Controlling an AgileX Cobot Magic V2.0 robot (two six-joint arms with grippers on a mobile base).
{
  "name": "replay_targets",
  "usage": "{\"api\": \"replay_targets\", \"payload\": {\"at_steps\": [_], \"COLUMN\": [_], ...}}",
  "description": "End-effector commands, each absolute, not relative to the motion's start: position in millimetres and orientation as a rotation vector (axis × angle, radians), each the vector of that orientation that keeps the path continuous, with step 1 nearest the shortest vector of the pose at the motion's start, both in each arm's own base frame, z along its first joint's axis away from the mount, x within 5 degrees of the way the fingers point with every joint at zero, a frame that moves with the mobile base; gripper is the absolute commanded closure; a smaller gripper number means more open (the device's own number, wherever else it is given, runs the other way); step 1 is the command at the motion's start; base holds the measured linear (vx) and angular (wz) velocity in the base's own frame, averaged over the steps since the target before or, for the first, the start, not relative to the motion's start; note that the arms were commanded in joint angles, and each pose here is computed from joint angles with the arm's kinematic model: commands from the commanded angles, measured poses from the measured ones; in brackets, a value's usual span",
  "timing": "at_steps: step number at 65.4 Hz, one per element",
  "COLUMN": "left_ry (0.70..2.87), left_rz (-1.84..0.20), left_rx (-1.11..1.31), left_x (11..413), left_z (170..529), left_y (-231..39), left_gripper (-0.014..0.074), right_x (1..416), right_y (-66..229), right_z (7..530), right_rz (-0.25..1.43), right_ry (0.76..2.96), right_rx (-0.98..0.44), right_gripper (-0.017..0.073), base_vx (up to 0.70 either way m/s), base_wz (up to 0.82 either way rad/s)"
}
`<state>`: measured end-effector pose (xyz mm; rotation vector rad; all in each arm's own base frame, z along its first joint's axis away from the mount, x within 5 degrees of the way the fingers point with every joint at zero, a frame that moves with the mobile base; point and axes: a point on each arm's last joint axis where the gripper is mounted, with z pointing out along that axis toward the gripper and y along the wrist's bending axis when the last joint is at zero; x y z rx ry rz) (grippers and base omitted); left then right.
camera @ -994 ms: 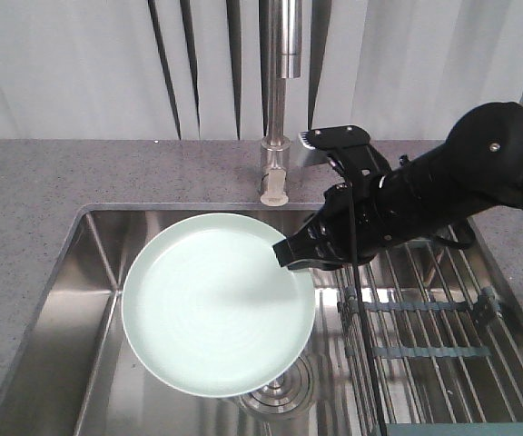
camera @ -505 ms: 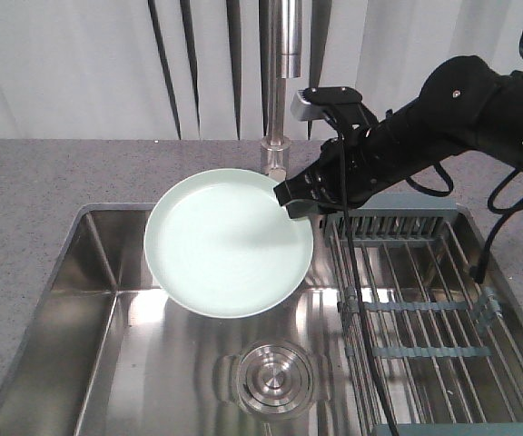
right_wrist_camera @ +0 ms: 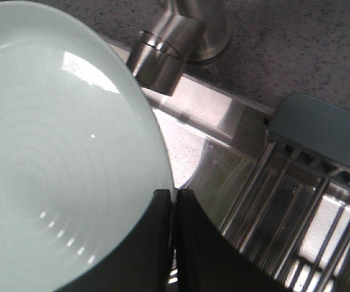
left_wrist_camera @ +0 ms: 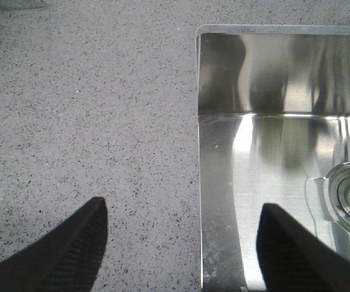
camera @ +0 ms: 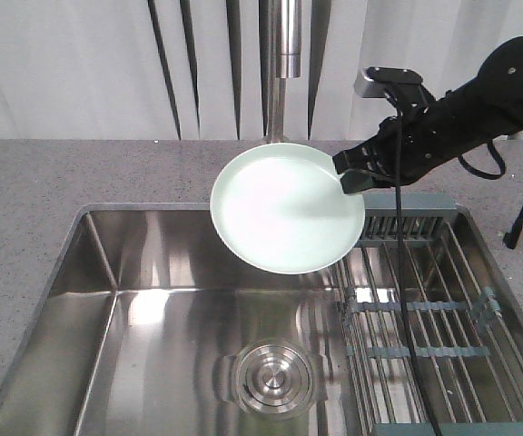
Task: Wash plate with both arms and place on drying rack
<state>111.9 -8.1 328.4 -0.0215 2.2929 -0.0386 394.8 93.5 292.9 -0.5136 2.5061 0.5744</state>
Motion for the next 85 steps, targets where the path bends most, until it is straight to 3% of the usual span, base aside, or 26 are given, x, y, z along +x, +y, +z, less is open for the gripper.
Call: {"api": "replay_targets", "payload": {"at_steps": [1, 17, 55, 85], "left_ry": [2.208, 2.208, 2.208, 2.208], "left_rz": [-0.053, -0.053, -0.053, -0.053], "left_rx": [-0.027, -0.027, -0.027, -0.027], "left_x": [114, 114, 114, 114], "left_z": [341, 341, 341, 341], "left_y": [-8, -8, -8, -8], "left_gripper": [0.0112, 0.0112, 0.0112, 0.0112], "right_x": [389, 363, 292, 262], "right_y": [82, 59, 56, 109], "right_z": [322, 310, 307, 307], "right_rz": [0.568, 0.529, 0.534, 0.591], "right_ry": [2.42, 2.441, 2.472, 2.42], "right_rx": [-0.479, -0.422, -0.422, -0.579], "right_gripper": [0.0561, 0.0561, 0.0561, 0.0561], "base_vx": [0.0, 0.0, 0.0, 0.0], "base_wz": [0.0, 0.0, 0.0, 0.0]}}
